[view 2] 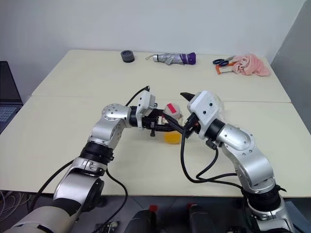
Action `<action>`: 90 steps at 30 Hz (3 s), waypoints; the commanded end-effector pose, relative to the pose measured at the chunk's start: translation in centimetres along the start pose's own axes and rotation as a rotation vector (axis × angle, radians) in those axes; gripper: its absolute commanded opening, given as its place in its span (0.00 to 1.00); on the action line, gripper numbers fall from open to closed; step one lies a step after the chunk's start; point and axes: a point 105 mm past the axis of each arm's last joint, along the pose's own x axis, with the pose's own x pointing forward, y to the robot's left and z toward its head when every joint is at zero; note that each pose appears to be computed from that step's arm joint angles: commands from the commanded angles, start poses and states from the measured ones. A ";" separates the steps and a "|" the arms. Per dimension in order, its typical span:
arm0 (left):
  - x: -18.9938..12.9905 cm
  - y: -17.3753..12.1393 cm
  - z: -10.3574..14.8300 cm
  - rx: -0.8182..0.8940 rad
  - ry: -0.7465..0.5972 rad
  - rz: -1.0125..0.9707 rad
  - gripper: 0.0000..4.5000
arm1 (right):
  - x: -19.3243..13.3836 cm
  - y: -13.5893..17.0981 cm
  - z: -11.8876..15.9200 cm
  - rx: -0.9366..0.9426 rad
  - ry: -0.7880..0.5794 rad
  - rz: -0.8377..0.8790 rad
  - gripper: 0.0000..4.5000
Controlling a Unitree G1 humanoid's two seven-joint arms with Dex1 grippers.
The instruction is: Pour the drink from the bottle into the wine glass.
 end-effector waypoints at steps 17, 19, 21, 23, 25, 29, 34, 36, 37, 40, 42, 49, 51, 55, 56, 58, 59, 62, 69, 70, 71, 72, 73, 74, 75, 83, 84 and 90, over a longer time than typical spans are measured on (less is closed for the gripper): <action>-0.1 0.4 1.7 0.068 -0.024 -0.006 0.39 | -1.5 -1.3 0.5 -0.007 -0.005 -0.051 0.94; -0.1 0.4 1.7 0.069 -0.024 -0.006 0.39 | -1.5 -1.2 0.5 -0.006 -0.005 -0.046 0.94; -0.1 0.5 1.7 0.068 -0.025 -0.005 0.39 | -1.6 -1.1 0.5 -0.004 -0.004 -0.039 0.94; -0.1 0.5 1.8 0.068 -0.026 -0.004 0.39 | -1.6 -1.1 0.5 -0.005 -0.002 -0.035 0.94; -0.1 0.5 1.7 0.067 -0.026 -0.004 0.39 | -1.6 -1.1 0.4 -0.004 -0.001 -0.033 0.94; -0.1 0.5 1.7 0.067 -0.026 -0.003 0.39 | -1.6 -1.1 0.4 -0.004 0.001 -0.030 0.94; -0.1 0.5 1.7 0.067 -0.025 -0.001 0.39 | -1.7 -1.0 0.3 -0.004 0.003 -0.026 0.94; -0.1 0.5 1.7 0.067 -0.025 -0.001 0.39 | -1.7 -1.1 0.3 -0.003 0.005 -0.024 0.94; -0.1 0.5 1.7 0.068 -0.024 -0.001 0.39 | -1.8 -1.1 0.3 -0.003 0.005 -0.025 0.94; -0.1 0.6 1.7 0.067 -0.024 0.000 0.39 | -1.8 -1.2 0.3 -0.001 0.003 -0.028 0.94; -0.1 0.6 1.7 0.067 -0.025 0.000 0.39 | -1.9 -1.2 0.3 -0.002 0.003 -0.029 0.94; -0.1 0.5 1.6 0.067 -0.024 -0.002 0.39 | -1.9 -1.2 0.3 -0.001 0.006 -0.029 0.94; -0.1 0.5 1.6 0.067 -0.024 -0.003 0.39 | -1.9 -1.2 0.3 -0.001 0.007 -0.029 0.94; -0.1 0.5 1.6 0.066 -0.025 -0.003 0.39 | -2.1 -1.2 0.2 -0.002 0.012 -0.028 0.94; -0.1 0.5 1.6 0.066 -0.025 -0.003 0.39 | -2.1 -1.2 0.2 -0.002 0.013 -0.028 0.94; -0.1 0.5 1.6 0.066 -0.025 -0.003 0.39 | -2.1 -1.3 0.1 -0.001 0.016 -0.028 0.94; -0.1 0.5 1.6 0.066 -0.025 -0.004 0.39 | -2.1 -1.3 0.1 0.000 0.017 -0.028 0.94; -0.1 0.5 1.6 0.067 -0.024 -0.004 0.39 | -2.2 -1.2 0.0 0.000 0.019 -0.027 0.94; -0.1 0.5 1.6 0.067 -0.023 -0.006 0.39 | -2.2 -1.2 0.0 0.002 0.019 -0.025 0.94; -0.1 0.5 1.6 0.067 -0.022 -0.006 0.39 | -2.2 -1.2 0.0 0.002 0.019 -0.025 0.94; -0.1 0.5 1.6 0.068 -0.022 -0.007 0.39 | -2.2 -1.2 0.0 0.002 0.020 -0.024 0.94; -0.1 0.5 1.6 0.068 -0.022 -0.007 0.39 | -2.3 -1.2 0.0 0.001 0.020 -0.024 0.94; -0.1 0.5 1.6 0.067 -0.022 -0.006 0.39 | -2.3 -1.1 0.0 0.002 0.021 -0.024 0.94; -0.1 0.5 1.6 0.068 -0.022 -0.006 0.39 | -2.3 -1.1 0.0 0.002 0.021 -0.023 0.94; -0.1 0.5 1.6 0.068 -0.023 -0.006 0.39 | -2.3 -1.1 0.0 0.002 0.021 -0.020 0.94; -0.1 0.6 1.7 0.068 -0.024 -0.004 0.39 | -2.6 -0.8 -0.1 0.017 0.023 0.015 0.94; -0.1 0.6 1.7 0.068 -0.024 -0.003 0.39 | -2.7 -0.8 -0.1 0.021 0.025 0.022 0.94; -0.2 0.6 1.8 0.066 -0.030 -0.001 0.39 | -3.2 0.0 -0.3 0.047 0.049 0.092 0.94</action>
